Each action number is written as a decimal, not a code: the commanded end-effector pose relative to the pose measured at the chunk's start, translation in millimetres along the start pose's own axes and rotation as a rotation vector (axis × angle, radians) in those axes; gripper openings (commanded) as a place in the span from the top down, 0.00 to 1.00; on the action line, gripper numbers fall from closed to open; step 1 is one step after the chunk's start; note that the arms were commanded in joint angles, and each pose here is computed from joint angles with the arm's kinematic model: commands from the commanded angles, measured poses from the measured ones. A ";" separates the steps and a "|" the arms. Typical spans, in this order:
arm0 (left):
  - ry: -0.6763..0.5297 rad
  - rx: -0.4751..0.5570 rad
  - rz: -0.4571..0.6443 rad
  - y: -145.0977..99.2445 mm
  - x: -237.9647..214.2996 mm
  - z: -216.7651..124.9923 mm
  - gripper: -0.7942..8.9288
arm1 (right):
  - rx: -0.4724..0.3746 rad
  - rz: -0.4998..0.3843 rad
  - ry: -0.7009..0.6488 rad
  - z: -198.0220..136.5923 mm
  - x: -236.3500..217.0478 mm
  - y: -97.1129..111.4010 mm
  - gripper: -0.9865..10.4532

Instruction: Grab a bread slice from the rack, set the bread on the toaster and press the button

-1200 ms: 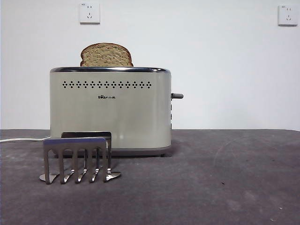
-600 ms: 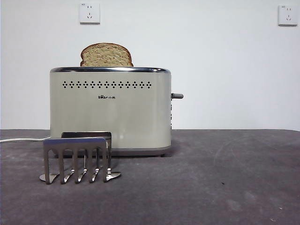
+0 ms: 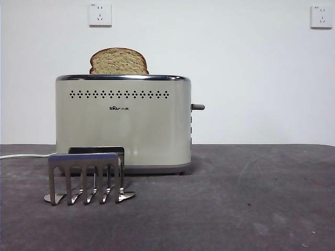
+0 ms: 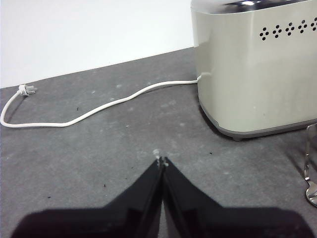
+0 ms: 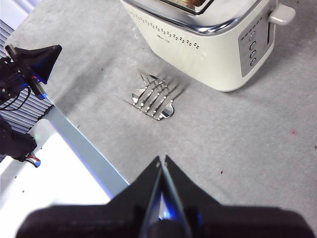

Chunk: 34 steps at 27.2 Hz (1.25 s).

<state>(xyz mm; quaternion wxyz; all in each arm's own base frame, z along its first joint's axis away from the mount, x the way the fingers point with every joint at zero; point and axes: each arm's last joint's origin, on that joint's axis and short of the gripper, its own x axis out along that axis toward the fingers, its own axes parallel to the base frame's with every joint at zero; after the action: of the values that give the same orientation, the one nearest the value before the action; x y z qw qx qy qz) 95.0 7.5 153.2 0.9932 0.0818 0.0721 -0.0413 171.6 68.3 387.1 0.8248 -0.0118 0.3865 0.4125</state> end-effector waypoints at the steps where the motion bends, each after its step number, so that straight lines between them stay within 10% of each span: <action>1: 0.011 -0.012 0.001 -0.4 1.2 -4.5 0.92 | -0.001 0.003 0.006 -1.1 2.4 -1.2 0.91; 8: 0.011 -0.012 0.001 -0.4 1.2 -4.5 0.92 | -0.208 -0.162 -0.416 8.9 -18.5 -14.6 0.91; 24: 0.011 -0.012 0.001 -0.4 1.2 -4.5 0.92 | 0.021 -0.812 -0.640 -146.1 -18.2 -31.9 0.91; 34: 0.011 -0.012 0.001 -0.4 1.2 -4.5 0.92 | -0.121 -0.795 -0.585 -199.4 26.6 -44.5 0.91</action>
<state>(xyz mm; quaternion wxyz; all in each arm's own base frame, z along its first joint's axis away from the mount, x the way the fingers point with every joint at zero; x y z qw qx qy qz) 95.0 7.5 153.1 0.9932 0.0806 0.0725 -0.0415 85.6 -10.8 224.1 0.9914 -0.0781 0.0830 0.0650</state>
